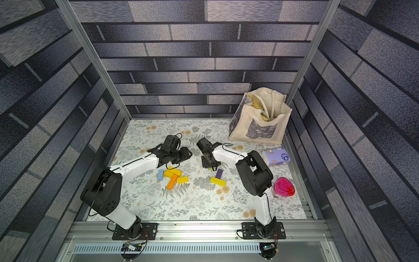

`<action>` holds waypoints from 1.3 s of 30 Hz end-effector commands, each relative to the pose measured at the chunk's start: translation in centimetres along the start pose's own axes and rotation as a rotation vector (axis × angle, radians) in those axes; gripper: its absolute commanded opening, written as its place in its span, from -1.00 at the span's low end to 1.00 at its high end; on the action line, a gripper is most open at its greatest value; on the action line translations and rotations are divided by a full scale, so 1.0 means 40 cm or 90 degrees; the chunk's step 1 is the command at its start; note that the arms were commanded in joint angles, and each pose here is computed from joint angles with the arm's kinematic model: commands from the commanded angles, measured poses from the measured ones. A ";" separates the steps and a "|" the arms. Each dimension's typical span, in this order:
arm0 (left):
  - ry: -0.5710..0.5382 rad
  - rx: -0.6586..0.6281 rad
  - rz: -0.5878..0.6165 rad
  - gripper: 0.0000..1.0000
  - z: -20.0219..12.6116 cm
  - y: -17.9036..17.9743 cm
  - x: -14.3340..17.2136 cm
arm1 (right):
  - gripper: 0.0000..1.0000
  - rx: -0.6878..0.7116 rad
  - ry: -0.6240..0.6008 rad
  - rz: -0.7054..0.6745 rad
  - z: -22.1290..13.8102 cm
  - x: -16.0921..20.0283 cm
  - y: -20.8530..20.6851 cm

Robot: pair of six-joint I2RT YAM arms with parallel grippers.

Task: Assemble the letter p with building blocks
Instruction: Assemble the building block at the center of the board.

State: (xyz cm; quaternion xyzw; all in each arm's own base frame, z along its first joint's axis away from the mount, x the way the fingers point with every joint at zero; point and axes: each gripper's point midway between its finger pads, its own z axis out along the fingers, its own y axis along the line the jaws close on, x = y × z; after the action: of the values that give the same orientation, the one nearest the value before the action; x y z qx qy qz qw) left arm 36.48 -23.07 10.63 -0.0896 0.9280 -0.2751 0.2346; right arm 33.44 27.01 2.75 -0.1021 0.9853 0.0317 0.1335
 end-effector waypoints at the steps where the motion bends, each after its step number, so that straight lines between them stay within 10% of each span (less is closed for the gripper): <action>1: -0.005 0.009 0.000 0.13 0.005 -0.018 -0.012 | -0.66 0.006 -0.012 0.020 0.002 -0.017 -0.001; 11: 0.003 0.002 0.002 0.14 0.017 -0.012 -0.017 | -0.52 0.030 0.009 0.029 0.051 -0.027 -0.018; 15: 0.006 0.002 0.000 0.14 0.025 -0.012 -0.018 | -0.17 0.042 0.004 0.030 0.043 -0.038 -0.026; 23: 0.013 0.015 0.001 0.14 0.035 -0.023 -0.013 | 0.14 -0.049 -0.115 0.073 -0.121 -0.081 -0.007; 29: 0.037 0.033 0.015 0.08 0.054 -0.048 0.021 | 0.08 -0.079 -0.155 0.114 -0.215 -0.046 -0.034; 39: 0.073 0.072 0.042 -0.37 0.118 -0.107 0.073 | -0.52 -0.165 -0.095 0.224 -0.088 0.070 -0.014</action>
State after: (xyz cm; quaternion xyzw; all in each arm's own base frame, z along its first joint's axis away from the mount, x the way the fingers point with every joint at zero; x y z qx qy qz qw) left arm 35.71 -28.19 7.41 -0.0454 0.9328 -0.3051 0.1863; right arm 29.80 24.41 6.39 0.0184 0.9706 0.1426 0.1930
